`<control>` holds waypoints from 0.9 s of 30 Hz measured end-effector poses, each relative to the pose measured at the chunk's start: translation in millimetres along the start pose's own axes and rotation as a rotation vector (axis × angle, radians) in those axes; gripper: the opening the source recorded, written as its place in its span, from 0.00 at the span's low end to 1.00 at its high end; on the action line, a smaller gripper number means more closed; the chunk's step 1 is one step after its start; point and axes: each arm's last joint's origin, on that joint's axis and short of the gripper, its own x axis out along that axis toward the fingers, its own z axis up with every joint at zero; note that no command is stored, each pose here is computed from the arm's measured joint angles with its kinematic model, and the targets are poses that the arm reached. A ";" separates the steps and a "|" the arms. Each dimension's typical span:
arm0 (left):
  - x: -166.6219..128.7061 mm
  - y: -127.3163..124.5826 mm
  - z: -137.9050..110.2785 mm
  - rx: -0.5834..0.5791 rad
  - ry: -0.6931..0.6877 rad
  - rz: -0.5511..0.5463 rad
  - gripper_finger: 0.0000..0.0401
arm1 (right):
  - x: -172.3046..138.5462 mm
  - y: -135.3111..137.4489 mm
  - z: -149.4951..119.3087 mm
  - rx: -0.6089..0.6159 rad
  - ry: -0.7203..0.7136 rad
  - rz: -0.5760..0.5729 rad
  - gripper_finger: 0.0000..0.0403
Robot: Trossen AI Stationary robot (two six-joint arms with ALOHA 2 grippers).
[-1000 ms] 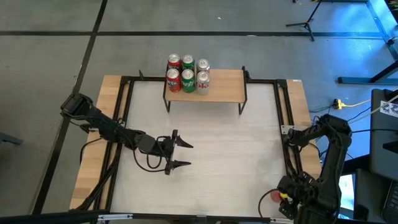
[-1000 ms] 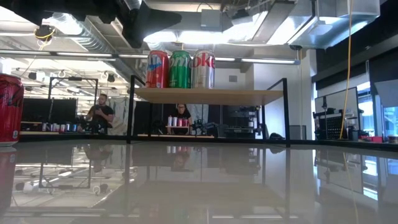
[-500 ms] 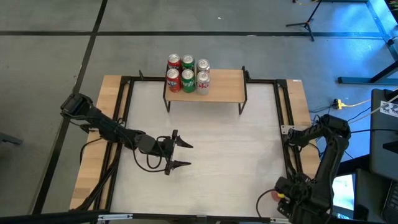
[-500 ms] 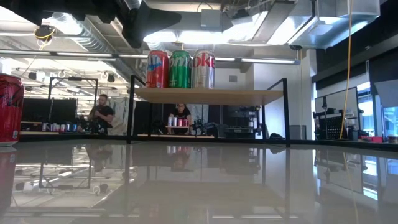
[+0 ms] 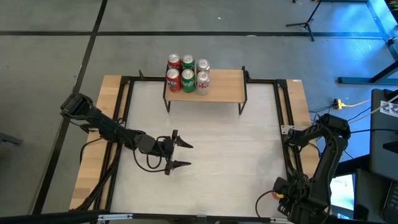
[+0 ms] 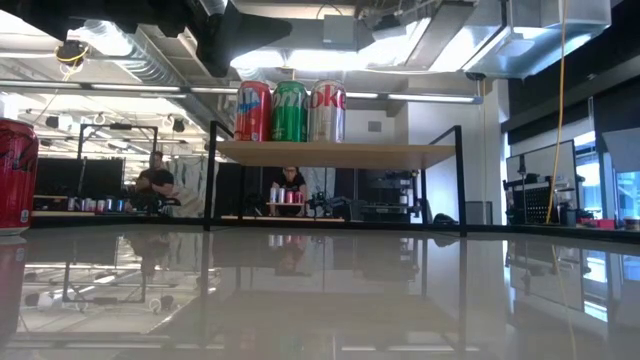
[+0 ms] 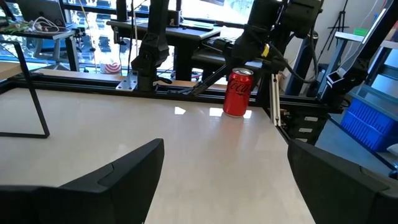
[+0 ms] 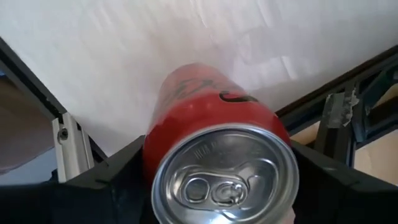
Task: Place canned beverage on shelf
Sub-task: Put the bottom red black soda can on the shelf
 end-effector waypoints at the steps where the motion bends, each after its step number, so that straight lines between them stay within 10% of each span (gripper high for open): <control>1: 0.0 0.0 0.0 0.000 0.000 0.000 0.83 | -1.0 0.3 0.2 -0.013 -0.009 0.003 0.73; 27: -2.0 -6.8 -1.5 -0.025 0.007 -0.024 0.83 | -120.3 -15.4 127.0 -0.390 -0.366 -0.047 0.73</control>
